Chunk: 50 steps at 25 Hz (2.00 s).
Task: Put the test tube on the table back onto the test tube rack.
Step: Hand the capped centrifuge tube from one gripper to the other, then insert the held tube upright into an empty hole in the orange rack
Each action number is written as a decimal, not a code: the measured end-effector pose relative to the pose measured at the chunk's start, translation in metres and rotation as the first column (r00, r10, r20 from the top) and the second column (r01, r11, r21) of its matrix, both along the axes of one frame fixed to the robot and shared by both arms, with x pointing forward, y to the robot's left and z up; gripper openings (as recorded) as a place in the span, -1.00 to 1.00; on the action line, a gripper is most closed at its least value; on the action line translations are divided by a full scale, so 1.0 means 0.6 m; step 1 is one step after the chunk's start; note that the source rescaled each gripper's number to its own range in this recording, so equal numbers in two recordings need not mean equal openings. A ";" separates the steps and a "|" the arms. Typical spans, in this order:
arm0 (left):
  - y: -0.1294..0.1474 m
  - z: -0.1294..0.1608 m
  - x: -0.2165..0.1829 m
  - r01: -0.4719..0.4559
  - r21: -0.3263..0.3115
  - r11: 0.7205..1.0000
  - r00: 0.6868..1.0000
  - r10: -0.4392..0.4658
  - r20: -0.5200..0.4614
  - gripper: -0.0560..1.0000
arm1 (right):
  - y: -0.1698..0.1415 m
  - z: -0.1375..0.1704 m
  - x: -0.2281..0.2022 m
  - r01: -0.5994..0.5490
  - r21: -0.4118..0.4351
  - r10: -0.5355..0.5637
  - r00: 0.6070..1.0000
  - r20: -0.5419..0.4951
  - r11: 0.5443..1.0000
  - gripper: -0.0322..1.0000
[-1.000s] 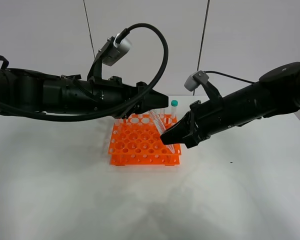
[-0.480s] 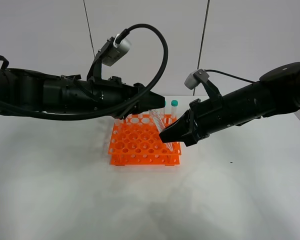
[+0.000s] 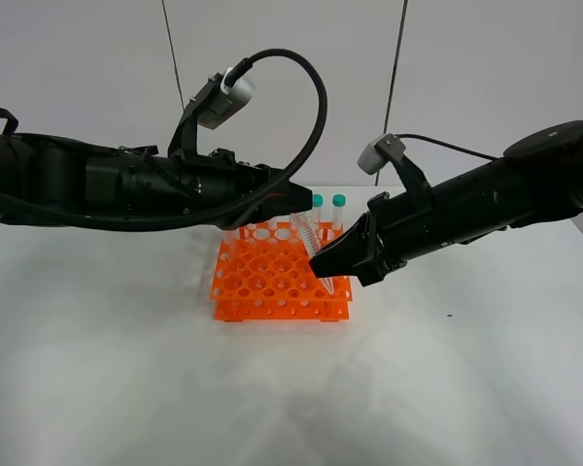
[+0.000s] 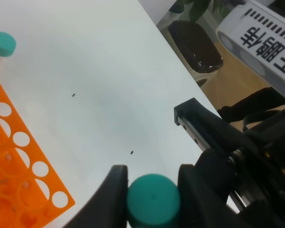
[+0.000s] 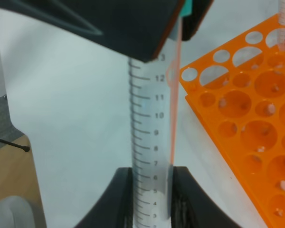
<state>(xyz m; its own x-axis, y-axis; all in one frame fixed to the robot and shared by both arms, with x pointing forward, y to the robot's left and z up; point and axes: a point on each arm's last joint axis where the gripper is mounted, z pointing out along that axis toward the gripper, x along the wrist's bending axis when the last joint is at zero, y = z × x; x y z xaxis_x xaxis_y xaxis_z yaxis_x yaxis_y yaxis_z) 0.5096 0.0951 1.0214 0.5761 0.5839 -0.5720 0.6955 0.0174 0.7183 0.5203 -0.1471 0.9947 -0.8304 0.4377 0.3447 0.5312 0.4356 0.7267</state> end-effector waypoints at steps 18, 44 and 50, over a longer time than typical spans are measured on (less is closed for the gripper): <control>0.000 0.000 0.000 -0.002 -0.002 1.000 1.000 0.002 -0.002 -0.86 | -0.010 0.017 0.009 0.141 -0.057 -0.143 0.989 -0.033 0.988 0.99; 0.000 0.000 0.000 -0.003 -0.004 1.000 1.000 0.003 -0.005 -0.86 | -0.245 0.090 0.025 0.532 -0.665 -0.755 0.651 -0.074 0.524 0.94; 0.000 0.000 0.000 -0.003 -0.004 1.000 1.000 0.003 -0.005 -0.86 | -0.247 0.113 -0.005 0.516 -0.679 -0.765 0.636 -0.105 0.522 0.94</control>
